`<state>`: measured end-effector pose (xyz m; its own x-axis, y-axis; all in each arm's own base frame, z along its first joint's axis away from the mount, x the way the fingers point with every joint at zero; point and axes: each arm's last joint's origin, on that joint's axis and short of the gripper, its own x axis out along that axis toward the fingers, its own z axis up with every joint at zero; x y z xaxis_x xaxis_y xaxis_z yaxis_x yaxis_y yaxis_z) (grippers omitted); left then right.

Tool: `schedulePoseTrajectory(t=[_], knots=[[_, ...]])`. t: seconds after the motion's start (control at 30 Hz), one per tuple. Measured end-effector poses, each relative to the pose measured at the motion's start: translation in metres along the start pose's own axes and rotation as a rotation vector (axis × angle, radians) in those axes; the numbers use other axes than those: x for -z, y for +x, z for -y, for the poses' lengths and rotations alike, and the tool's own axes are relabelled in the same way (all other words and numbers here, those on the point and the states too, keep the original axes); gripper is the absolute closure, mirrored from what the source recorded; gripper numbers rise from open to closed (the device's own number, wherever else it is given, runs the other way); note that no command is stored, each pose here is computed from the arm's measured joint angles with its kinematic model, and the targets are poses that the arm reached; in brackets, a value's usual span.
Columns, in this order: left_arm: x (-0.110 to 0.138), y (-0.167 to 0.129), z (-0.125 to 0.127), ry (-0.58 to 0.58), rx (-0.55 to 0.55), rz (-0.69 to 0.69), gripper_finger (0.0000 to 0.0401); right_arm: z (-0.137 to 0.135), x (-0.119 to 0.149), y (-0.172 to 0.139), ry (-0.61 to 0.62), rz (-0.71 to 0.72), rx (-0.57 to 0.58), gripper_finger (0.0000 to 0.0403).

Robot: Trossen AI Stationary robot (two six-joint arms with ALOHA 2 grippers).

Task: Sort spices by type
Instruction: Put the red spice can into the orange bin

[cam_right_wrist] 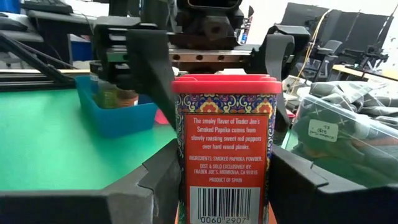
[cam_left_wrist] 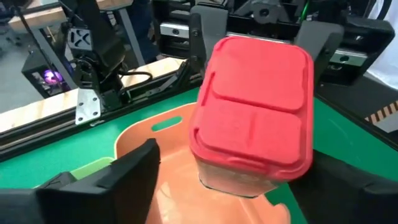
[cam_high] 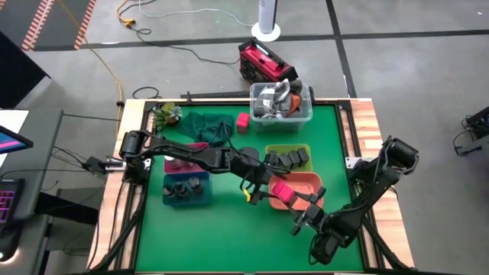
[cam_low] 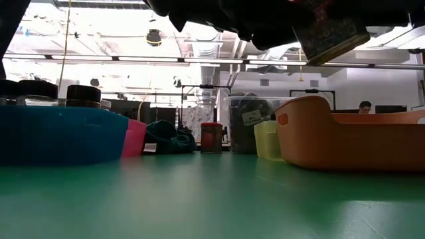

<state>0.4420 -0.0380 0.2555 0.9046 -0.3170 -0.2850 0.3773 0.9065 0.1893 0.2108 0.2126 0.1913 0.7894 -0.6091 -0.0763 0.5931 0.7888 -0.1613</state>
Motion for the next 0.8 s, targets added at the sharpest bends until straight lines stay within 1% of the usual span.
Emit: schedulePoseTrajectory(t=[0.17,0.3,0.47,0.53,0.63,0.8], knots=[[0.0,0.0,0.0,0.021,0.001,0.001,0.0137,-0.001,0.0,-0.003,0.003,0.002,-0.009,0.0184],[0.0,0.0,0.001,0.03,0.028,0.009,0.0176,-0.001,0.0,-0.003,0.006,0.002,-0.008,0.0184],[0.0,0.0,0.001,0.028,0.037,0.008,0.0216,-0.001,0.0,0.001,0.014,-0.016,-0.007,0.017],[0.0,0.0,0.002,0.025,0.039,0.005,0.0221,-0.001,0.001,0.003,0.014,-0.041,-0.011,0.016],[0.001,0.0,0.002,0.024,0.039,0.0,0.0219,-0.001,0.001,0.007,0.012,-0.08,-0.019,0.0145],[0.003,0.0,0.002,0.02,0.049,-0.021,0.0212,-0.006,-0.012,0.009,-0.031,-0.116,-0.044,0.0128]])
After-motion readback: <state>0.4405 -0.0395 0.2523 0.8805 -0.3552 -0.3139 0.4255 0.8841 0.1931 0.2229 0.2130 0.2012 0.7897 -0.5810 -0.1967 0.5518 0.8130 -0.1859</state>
